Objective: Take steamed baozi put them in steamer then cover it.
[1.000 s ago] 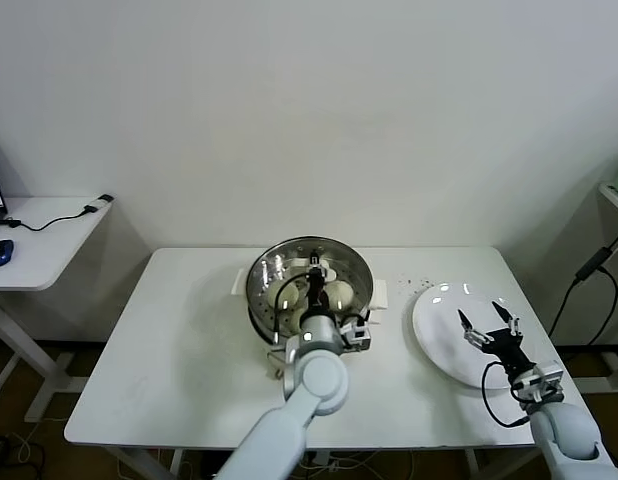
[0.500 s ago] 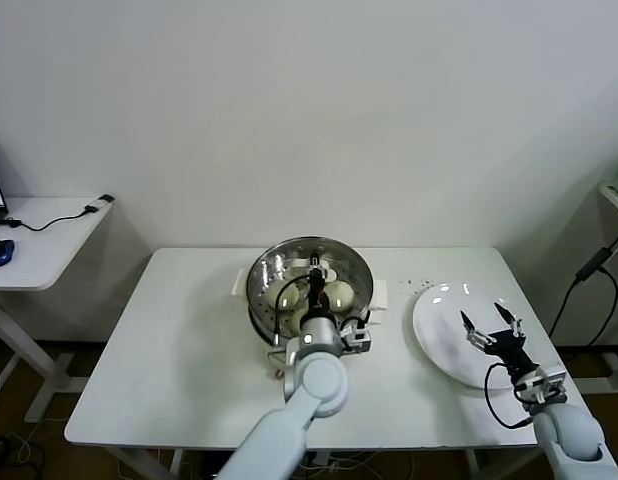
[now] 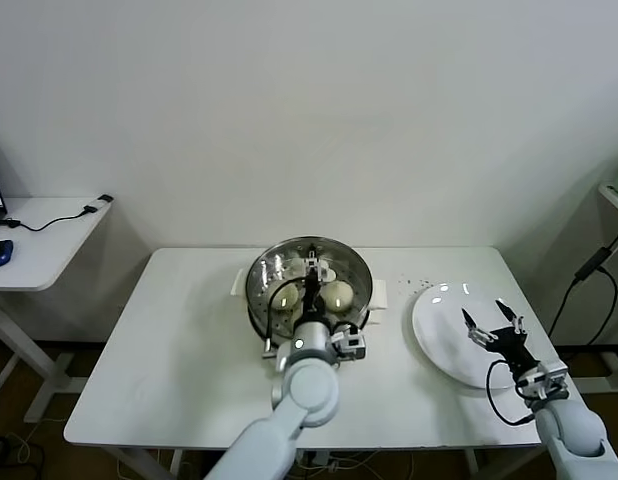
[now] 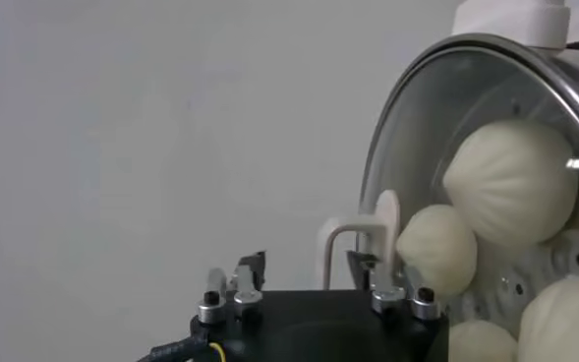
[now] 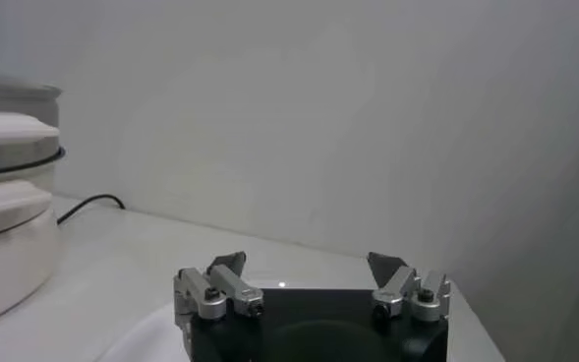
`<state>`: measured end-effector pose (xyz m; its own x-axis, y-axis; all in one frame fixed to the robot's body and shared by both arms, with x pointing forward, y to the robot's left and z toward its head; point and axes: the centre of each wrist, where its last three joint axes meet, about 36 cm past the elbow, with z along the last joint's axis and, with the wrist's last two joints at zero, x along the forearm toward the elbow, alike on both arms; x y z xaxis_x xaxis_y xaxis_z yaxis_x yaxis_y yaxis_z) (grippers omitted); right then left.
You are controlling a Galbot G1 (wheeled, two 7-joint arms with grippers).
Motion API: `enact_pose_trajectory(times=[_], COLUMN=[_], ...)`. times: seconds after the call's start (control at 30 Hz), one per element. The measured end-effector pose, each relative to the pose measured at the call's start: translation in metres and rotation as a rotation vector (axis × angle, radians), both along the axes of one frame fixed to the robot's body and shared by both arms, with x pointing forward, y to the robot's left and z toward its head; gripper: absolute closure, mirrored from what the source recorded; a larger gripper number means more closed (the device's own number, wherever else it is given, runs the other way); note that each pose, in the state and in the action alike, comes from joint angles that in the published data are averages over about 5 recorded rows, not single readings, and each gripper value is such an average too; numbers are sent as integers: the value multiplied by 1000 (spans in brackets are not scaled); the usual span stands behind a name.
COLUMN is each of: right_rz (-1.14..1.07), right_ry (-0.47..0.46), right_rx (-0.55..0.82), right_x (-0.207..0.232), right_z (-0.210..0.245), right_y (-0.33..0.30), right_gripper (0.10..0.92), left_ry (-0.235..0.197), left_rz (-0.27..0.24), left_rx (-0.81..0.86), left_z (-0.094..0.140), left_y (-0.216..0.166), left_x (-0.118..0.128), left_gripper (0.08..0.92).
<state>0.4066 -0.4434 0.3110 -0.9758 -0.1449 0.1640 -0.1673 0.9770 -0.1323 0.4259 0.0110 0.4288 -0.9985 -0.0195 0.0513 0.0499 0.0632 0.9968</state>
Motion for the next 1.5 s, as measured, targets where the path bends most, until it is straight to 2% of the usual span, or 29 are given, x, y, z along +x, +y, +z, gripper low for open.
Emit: enact_pose_trajectory(times=[0.17,0.27,0.53,0.73,0.83,1.0,1.07,1.17,1.33,1.5], right_rz=[1,-2,-8,-8,-4,1,4,9,14,18], right_ry=[2,6,33,41,39,28,24,17,4,-6], right_rx=[-3,-5,-15,-15,-12,-8,-5,0,11,18], right_x=[4,6,8,8,8,7,6,4,1,-2], right_z=[3,5,10,15,15,16,16,16,16,15], right_y=[3,4,8,12,17,25,28,33,39,41], right_gripper=[200,200,200,200,200,200,200,200,200,200], left_ry=[0,-4,-40,-61,-47,4,25,39,15,-28], left_rz=[-2,-3,1,45,92,168,173,151,118,135], left_rx=[-23,-37,-99,-206,-297,-469,-555,-706,-962,-1163], left_z=[9,14,29,32,32,29,26,19,-1,-28], left_y=[13,22,54,91,113,154,173,200,245,279], left_x=[-10,-18,-43,-61,-69,-76,-78,-82,-92,-107], left_gripper=[252,194,177,177,177,177,177,177,177,177])
